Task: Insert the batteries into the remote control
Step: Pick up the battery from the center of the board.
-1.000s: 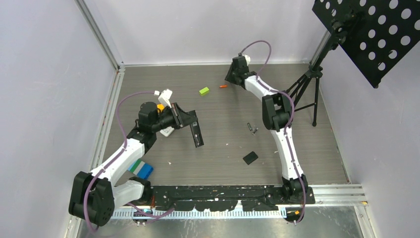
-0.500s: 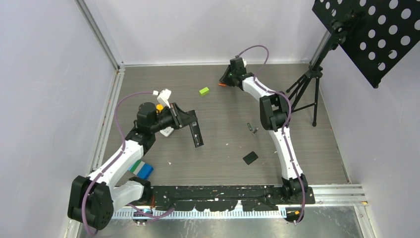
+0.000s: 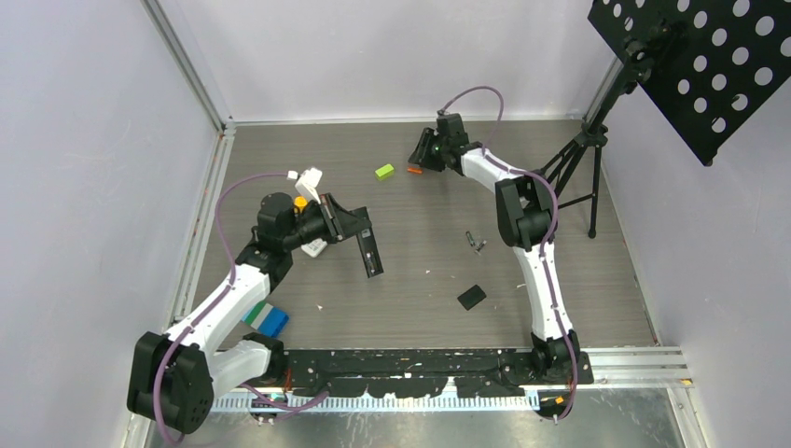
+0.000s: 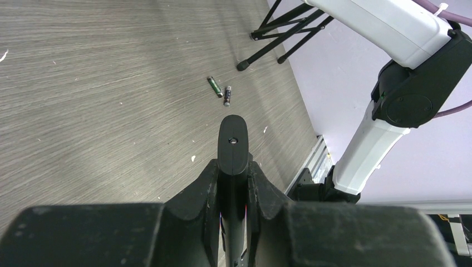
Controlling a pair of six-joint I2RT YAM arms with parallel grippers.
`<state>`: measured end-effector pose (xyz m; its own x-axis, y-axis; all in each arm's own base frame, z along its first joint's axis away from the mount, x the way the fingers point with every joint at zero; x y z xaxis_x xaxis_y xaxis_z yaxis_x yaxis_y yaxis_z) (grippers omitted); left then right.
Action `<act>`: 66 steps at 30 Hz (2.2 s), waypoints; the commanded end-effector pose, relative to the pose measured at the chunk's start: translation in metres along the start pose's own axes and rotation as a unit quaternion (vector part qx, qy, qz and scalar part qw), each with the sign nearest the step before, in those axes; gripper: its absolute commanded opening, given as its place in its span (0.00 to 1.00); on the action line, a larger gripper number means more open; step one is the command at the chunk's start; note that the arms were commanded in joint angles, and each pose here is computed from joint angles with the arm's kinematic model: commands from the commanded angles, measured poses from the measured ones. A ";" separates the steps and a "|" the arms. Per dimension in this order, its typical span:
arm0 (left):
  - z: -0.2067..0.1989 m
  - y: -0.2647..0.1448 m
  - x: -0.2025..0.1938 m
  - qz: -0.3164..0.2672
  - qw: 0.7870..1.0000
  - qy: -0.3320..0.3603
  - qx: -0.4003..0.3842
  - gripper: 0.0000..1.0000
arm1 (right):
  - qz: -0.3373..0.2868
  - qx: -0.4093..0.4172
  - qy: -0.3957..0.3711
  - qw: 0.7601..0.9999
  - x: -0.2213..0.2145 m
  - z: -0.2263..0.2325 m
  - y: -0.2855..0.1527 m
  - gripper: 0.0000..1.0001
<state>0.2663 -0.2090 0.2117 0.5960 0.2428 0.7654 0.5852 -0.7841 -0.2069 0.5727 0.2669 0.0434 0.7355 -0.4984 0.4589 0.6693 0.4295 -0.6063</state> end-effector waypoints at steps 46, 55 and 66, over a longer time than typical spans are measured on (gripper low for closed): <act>-0.014 -0.011 0.026 -0.037 0.998 0.050 0.001 0.00 | 0.212 -0.064 -0.476 0.851 -0.157 -0.022 -0.041 0.35; -0.011 -0.015 0.025 -0.048 0.998 0.048 0.013 0.00 | 0.114 -0.141 -0.411 0.894 -0.117 -0.015 -0.060 0.00; -0.010 0.015 0.016 -0.039 0.994 -0.095 -0.048 0.00 | -0.022 -0.068 -0.158 0.985 -0.088 0.059 -0.188 0.00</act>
<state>0.2730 -0.2071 0.2182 0.5915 0.3281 0.7365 0.6332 -0.7545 -0.1724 0.4012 0.2662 0.0571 0.8133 0.0757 0.5769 0.5580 0.1796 -0.8102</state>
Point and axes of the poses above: each gripper's point midway between its finger pads, its own y axis out along the fingers, its own z axis along the line the jaws close on, x = y × z, the point moved 1 cm from there along -y, back along the fingers, and after that the axes turned 12 degrees about y, right-handed, at the moved point
